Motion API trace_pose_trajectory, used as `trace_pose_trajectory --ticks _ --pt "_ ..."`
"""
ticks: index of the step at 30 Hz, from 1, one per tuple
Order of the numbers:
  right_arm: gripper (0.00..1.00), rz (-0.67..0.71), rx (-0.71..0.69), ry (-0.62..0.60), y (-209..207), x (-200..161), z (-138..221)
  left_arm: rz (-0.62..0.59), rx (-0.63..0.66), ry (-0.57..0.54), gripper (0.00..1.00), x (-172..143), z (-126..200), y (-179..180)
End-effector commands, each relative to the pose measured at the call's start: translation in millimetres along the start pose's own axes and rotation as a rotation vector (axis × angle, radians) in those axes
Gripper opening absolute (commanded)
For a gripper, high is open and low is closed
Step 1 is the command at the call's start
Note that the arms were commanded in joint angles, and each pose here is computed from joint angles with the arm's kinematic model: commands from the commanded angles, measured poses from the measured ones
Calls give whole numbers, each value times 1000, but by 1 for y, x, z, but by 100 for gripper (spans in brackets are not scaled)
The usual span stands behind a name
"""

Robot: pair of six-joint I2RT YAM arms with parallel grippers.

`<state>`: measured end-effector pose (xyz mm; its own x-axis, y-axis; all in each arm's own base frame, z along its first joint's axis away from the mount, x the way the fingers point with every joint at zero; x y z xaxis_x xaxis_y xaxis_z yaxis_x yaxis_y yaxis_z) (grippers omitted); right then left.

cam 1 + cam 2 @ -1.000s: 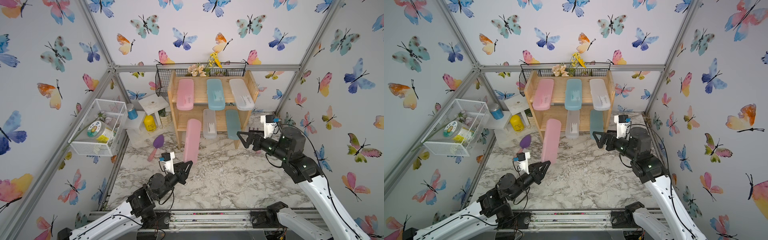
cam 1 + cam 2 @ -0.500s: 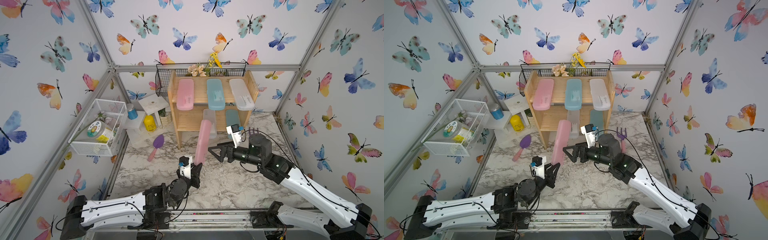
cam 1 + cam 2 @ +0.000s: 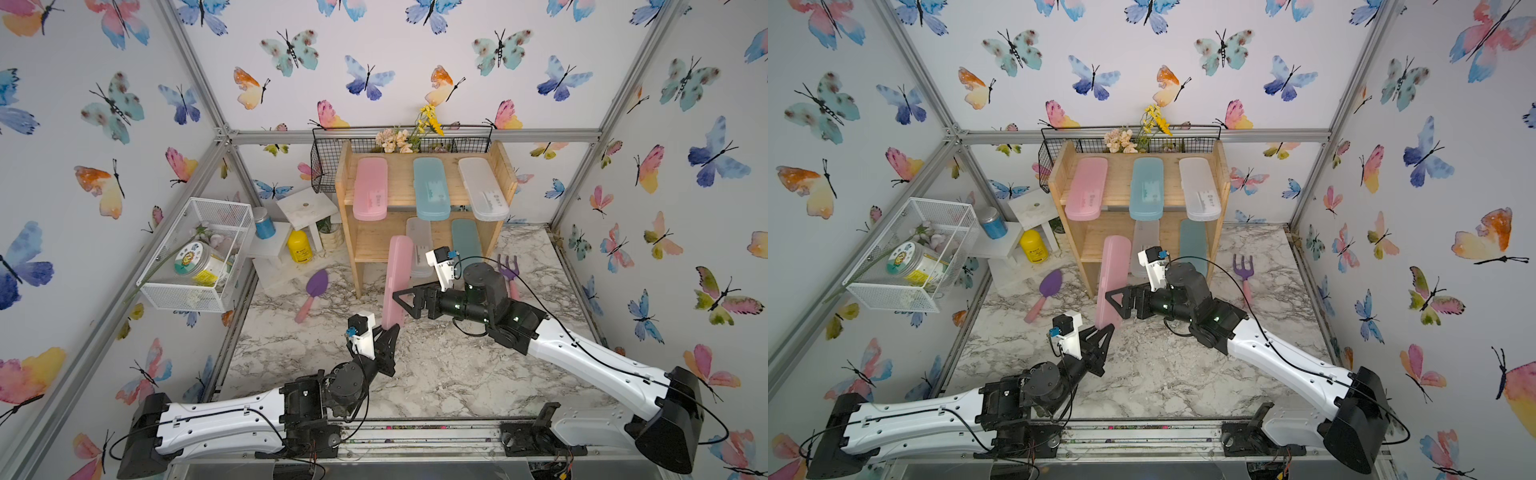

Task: Remove the pencil cases from the shelf
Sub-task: Pick up the pencil case from the shelf, then place the pencil case at the center of the board.

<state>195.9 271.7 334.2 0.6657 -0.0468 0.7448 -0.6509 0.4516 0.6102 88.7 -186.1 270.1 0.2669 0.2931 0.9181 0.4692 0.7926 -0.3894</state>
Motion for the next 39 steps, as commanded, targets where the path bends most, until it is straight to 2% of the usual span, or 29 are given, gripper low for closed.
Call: trace_pose_trajectory --ticks 1,10,13,15,16,18,21,24,28,33,39 --pt "99 24 65 -36 12 12 -7 45 -5 -42 0 7 3 1" --pt "98 20 84 -36 14 12 -21 59 -6 -43 0 5 5 4" --pt "88 14 59 -40 11 10 -21 60 -6 -44 0 4 5 4" --pt "75 14 38 -32 9 9 -22 59 -3 -43 0 3 5 5" --pt "72 15 29 -27 8 9 -23 59 -2 -42 2 3 5 5" --pt "71 26 6 -18 8 9 -22 55 2 -41 21 2 5 5" --pt "71 63 -77 0 4 8 -14 56 18 -42 73 2 5 7" --pt "71 118 -219 57 -6 0 0 58 46 -44 93 3 6 9" --pt "71 145 -418 230 -34 -40 25 80 106 -67 99 8 10 17" --pt "70 72 -574 437 -73 -102 47 115 186 -112 99 16 19 29" --pt "72 73 -799 679 -115 -143 37 131 226 -128 99 19 29 42"
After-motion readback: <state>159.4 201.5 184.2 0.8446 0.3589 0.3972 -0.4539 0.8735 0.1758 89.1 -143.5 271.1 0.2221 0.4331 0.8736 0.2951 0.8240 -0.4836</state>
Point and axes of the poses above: each gripper's point midway between its finger pads, its own z axis back along the fingers, its own y axis along the line the jaws close on, x = y × z, the point moved 10 cm from there along z, back along the fingers, and after that the axes turned 2 degrees about z, right-handed, at the moved point
